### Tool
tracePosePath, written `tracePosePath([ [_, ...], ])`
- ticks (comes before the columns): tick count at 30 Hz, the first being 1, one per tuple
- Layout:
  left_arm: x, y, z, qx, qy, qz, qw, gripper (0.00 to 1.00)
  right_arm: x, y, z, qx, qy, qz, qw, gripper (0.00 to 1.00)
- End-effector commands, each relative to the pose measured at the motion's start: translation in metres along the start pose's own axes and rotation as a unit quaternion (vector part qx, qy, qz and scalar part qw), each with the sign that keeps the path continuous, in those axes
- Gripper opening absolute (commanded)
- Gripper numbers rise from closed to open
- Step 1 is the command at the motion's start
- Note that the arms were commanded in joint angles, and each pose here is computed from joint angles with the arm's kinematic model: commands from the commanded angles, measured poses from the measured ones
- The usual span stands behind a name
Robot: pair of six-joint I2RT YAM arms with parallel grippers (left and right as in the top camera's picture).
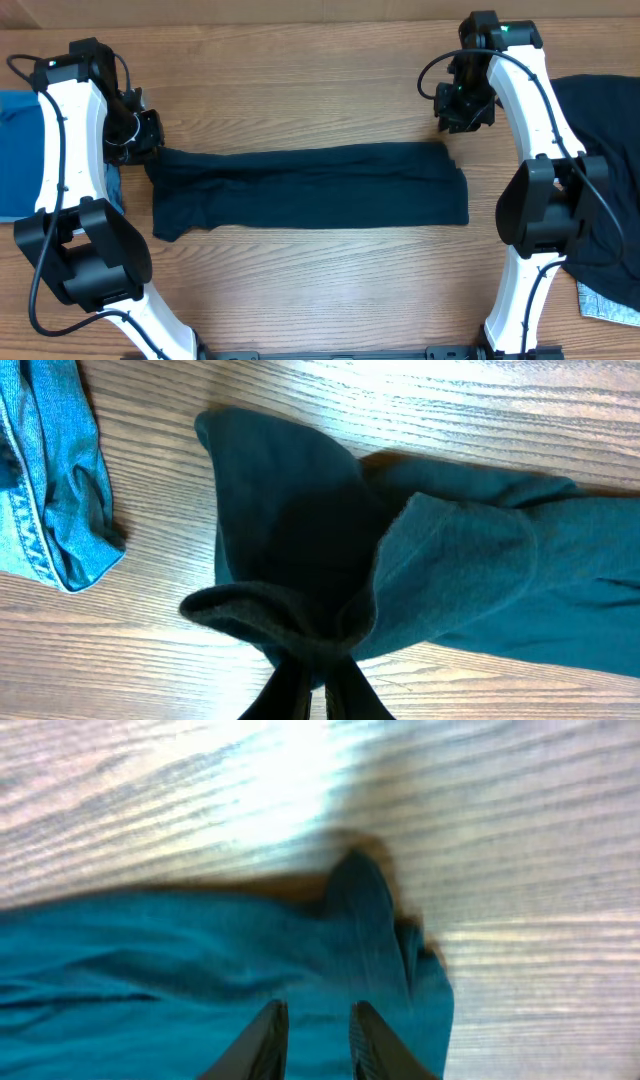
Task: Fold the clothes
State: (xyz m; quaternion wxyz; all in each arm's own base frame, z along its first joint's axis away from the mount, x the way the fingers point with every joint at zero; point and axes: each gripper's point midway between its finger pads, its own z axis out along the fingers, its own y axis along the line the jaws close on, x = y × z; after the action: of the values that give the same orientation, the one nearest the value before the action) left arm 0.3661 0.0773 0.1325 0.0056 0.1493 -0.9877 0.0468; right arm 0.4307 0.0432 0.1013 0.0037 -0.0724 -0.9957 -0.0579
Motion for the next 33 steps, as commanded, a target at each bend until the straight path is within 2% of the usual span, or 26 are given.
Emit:
tracePosePath([
  [1, -0.002, 0.002, -0.001, -0.007, -0.003, 0.005, 1.0, 0.09, -0.01, -0.001, 0.023, 0.006, 0.008, -0.003, 1.0, 0.25],
  [8, -0.002, 0.001, -0.001, -0.007, -0.004, 0.005, 1.0, 0.09, -0.008, -0.003, 0.057, 0.013, 0.042, -0.002, 0.999, 0.25],
  [33, -0.004, 0.001, -0.001, -0.006, -0.008, 0.005, 1.0, 0.09, 0.005, 0.005, 0.066, -0.001, 0.075, -0.002, 0.997, 0.32],
])
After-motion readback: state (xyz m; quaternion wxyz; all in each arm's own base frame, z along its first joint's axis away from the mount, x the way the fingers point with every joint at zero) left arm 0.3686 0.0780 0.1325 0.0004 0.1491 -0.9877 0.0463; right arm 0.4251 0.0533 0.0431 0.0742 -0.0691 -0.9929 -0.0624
